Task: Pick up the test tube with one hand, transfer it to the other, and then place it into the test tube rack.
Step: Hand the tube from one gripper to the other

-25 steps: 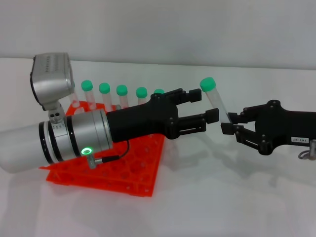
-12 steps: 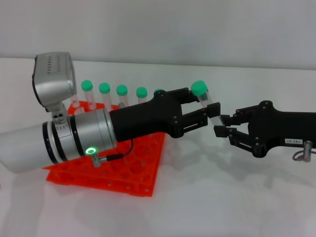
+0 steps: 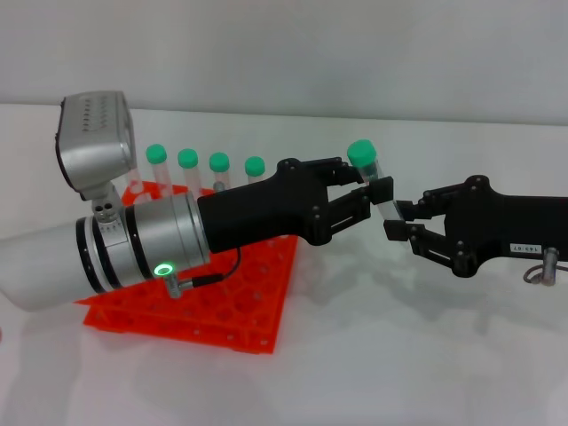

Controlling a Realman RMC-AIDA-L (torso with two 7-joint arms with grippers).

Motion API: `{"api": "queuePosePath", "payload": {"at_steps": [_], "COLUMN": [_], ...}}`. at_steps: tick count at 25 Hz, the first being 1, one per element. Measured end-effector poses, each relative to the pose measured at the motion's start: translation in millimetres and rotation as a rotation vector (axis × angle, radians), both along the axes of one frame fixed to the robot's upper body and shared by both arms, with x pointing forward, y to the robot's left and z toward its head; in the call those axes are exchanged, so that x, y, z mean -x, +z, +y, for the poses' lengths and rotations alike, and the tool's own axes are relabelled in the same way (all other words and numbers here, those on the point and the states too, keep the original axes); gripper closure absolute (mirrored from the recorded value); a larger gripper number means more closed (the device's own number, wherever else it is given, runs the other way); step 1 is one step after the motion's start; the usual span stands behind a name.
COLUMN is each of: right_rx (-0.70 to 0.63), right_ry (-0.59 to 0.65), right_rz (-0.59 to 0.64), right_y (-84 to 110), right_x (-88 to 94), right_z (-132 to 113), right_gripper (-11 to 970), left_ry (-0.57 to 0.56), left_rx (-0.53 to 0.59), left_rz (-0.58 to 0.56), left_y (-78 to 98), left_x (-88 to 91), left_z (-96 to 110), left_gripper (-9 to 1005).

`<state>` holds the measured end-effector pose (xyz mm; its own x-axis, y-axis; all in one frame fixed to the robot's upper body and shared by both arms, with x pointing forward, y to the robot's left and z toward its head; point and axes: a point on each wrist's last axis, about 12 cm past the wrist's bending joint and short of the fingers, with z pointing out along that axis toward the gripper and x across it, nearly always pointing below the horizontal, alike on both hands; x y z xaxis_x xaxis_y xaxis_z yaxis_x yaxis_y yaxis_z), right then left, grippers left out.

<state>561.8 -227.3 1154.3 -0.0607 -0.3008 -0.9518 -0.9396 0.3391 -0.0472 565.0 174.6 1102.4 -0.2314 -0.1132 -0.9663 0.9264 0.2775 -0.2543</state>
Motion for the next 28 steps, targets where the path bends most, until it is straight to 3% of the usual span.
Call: {"api": "queuePosePath", "payload": {"at_steps": [28], "right_rx": [-0.005], "right_ry": [0.033], "right_rz": [-0.065], "right_y": [-0.8], "right_x": [4.1], "right_z": [1.8], "right_gripper": [726], "left_ry": [0.026], "left_rx": [0.052], "left_rz": [0.016], "left_y": [-1.0], "left_x": [4.5], "left_z": [5.3], "left_gripper": [781]}}
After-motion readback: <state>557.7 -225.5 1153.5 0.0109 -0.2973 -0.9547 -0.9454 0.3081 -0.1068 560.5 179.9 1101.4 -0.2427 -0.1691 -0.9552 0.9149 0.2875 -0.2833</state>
